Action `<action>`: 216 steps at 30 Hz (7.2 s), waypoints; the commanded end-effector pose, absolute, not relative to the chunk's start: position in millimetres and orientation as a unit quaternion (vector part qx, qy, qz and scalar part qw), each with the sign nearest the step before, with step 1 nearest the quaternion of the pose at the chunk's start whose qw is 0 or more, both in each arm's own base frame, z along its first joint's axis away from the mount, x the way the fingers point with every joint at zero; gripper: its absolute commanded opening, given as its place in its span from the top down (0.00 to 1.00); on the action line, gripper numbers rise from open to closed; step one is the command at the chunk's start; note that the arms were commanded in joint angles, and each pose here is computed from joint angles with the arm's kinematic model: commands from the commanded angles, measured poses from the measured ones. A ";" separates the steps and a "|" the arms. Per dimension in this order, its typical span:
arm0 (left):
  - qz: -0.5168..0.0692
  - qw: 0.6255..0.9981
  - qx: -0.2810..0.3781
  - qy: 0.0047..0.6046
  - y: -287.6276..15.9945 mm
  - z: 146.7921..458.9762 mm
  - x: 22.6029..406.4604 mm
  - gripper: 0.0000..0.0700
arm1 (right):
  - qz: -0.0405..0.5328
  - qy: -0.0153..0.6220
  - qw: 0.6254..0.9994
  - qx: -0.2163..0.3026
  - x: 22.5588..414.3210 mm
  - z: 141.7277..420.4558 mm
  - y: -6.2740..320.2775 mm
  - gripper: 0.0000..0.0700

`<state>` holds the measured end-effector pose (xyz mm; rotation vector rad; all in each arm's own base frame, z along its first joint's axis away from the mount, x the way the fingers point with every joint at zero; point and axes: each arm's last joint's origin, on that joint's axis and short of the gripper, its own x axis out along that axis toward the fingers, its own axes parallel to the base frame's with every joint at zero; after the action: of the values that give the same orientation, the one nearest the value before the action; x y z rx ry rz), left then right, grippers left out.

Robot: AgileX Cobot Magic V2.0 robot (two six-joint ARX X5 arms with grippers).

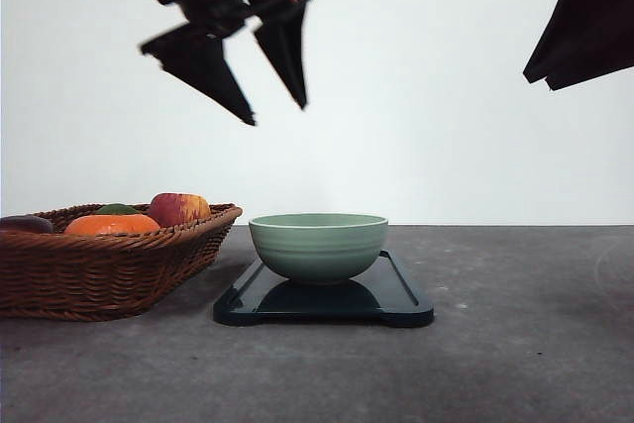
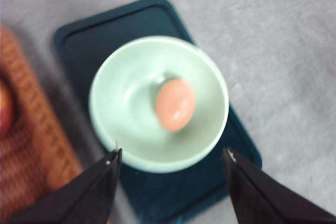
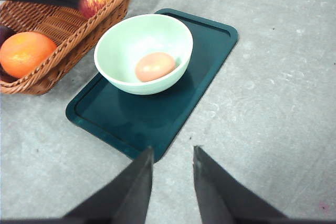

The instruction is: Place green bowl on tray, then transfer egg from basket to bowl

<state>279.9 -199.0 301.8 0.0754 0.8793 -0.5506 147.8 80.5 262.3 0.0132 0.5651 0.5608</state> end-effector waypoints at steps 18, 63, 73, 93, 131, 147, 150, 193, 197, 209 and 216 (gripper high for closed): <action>-0.227 0.903 -0.023 0.364 -108.5 266.0 181.6 0.44 | 0.285 0.265 0.921 -0.023 148.9 262.9 82.2 0.79; -0.135 0.976 -0.034 0.165 -42.4 227.7 140.9 1.00 | 0.311 0.243 0.919 -0.014 147.4 268.3 83.0 0.98; -0.048 0.996 -0.053 0.061 -10.9 180.7 102.0 1.00 | 0.311 0.243 0.919 -0.014 147.4 268.4 83.0 0.98; -0.016 0.996 -0.053 0.064 -4.2 154.6 96.3 1.00 | 0.311 0.242 0.919 -0.013 147.4 268.5 83.1 0.98; -0.017 0.996 -0.053 0.064 -4.2 154.6 96.2 1.00 | 0.104 0.023 0.994 -0.034 101.4 164.4 14.3 0.98; -0.017 0.996 -0.053 0.064 -4.2 154.6 96.3 1.00 | 0.067 0.025 0.997 -0.027 96.4 161.3 11.1 0.98; -0.017 0.996 -0.053 0.064 -4.2 154.6 96.3 1.00 | 0.067 0.019 0.997 -0.027 96.5 162.5 11.1 0.98; -0.017 0.996 -0.053 0.064 -4.2 154.6 96.3 1.00 | 0.067 0.016 0.997 -0.027 96.5 163.0 11.1 0.98; -0.017 0.996 -0.053 0.064 -4.2 154.6 96.3 1.00 | 0.067 0.016 0.997 -0.027 96.5 163.0 11.1 0.98; -0.017 0.996 -0.053 0.064 -4.2 154.6 96.3 1.00 | 0.067 0.016 0.997 -0.027 96.5 163.0 11.1 0.98; -0.017 0.996 -0.053 0.064 -4.2 154.6 96.3 1.00 | 0.067 0.016 0.997 -0.027 96.5 163.0 11.1 0.98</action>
<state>95.1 -4.1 160.2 -0.1167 0.1200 -0.0344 96.2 10.8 163.1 -0.0572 0.0429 0.1315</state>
